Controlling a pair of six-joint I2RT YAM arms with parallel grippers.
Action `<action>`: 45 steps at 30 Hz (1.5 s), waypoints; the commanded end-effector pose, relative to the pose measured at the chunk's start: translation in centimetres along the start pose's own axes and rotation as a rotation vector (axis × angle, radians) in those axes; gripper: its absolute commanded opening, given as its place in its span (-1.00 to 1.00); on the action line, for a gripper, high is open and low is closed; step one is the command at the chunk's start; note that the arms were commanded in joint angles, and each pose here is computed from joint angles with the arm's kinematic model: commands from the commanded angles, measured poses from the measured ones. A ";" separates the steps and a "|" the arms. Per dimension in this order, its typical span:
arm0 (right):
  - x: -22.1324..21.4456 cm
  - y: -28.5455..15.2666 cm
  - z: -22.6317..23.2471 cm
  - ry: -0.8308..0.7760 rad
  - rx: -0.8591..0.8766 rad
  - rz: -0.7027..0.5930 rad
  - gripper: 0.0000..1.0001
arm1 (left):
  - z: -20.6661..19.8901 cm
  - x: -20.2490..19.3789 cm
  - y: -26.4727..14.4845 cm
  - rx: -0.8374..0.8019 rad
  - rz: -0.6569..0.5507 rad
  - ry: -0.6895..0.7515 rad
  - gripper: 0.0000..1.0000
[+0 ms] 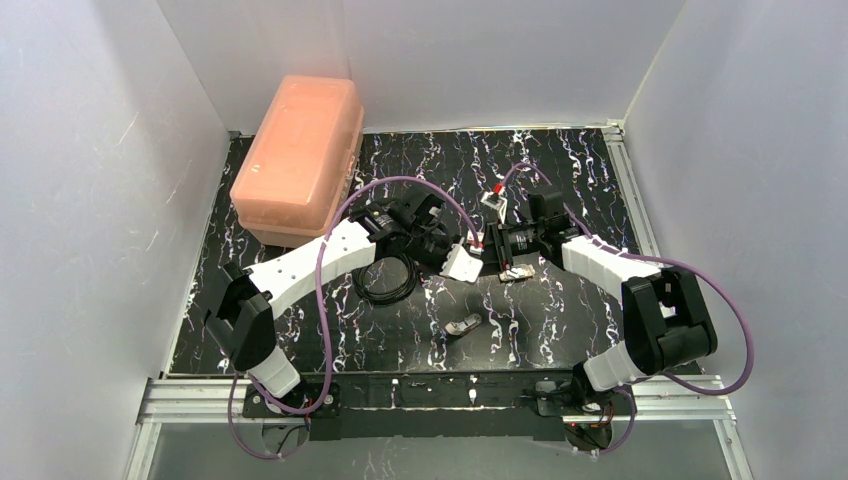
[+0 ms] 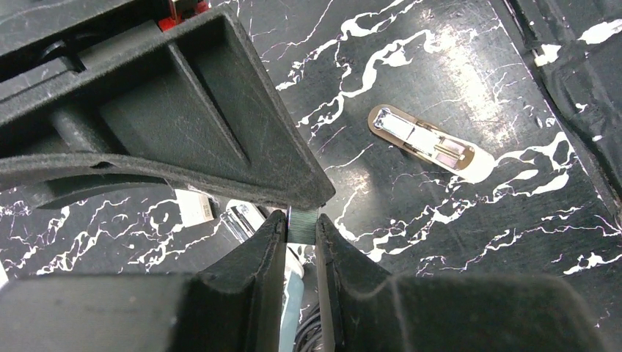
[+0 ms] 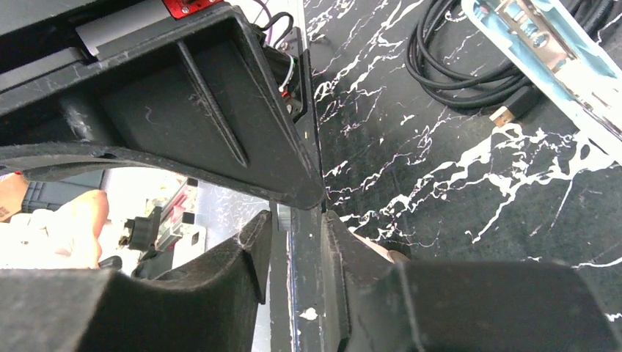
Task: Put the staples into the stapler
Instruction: Pick up the staple from the staple box, then move the stapler to the center of the board.
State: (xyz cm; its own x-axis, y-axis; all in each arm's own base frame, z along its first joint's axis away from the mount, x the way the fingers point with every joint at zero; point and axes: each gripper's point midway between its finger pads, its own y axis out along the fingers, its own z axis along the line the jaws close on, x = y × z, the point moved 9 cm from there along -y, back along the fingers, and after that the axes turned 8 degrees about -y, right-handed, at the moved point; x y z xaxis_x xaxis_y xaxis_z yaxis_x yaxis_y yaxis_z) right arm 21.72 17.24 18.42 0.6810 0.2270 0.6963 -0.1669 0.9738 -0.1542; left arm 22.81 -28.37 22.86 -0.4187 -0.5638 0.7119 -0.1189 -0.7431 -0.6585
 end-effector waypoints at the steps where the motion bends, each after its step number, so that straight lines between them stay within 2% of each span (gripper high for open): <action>1: 0.7 -0.8 0.7 -0.059 -0.017 -0.010 -0.19 | -0.4 0.5 -0.2 -0.003 -0.008 -0.013 -0.71; 8: 1.5 -2.5 1.2 -0.192 -0.111 0.009 -0.11 | -0.3 -0.8 0.4 0.073 0.024 -0.099 -0.69; 14: 2.7 -4.1 1.0 -0.281 -0.191 0.013 -0.12 | 0.3 -2.2 1.3 0.113 0.062 -0.248 -0.65; 27: 2.6 -8.8 -1.4 -0.377 -0.335 -0.055 -0.18 | 3.7 -5.2 3.6 0.192 0.182 -0.599 -0.60; 35: 1.5 -9.0 -2.2 -0.399 -0.375 -0.036 -0.19 | 5.4 -7.1 4.2 0.205 0.258 -0.709 -0.62; 40: 1.5 -9.1 -4.1 -0.374 -0.428 -0.029 -0.19 | 5.7 -7.4 2.8 0.190 0.170 -0.807 -0.62; 45: 2.3 -8.4 -6.1 -0.443 -0.408 0.017 -0.16 | 5.4 -6.8 0.6 0.174 0.084 -0.816 -0.62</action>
State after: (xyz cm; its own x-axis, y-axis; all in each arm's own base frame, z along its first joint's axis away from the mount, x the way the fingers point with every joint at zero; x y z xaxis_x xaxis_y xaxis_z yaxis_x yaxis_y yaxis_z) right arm 26.92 9.01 17.22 0.4041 0.2681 0.8746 0.1731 0.9164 -0.3609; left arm 31.38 -28.09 15.45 0.3574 -0.7187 0.5965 0.0759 -0.6142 -0.7855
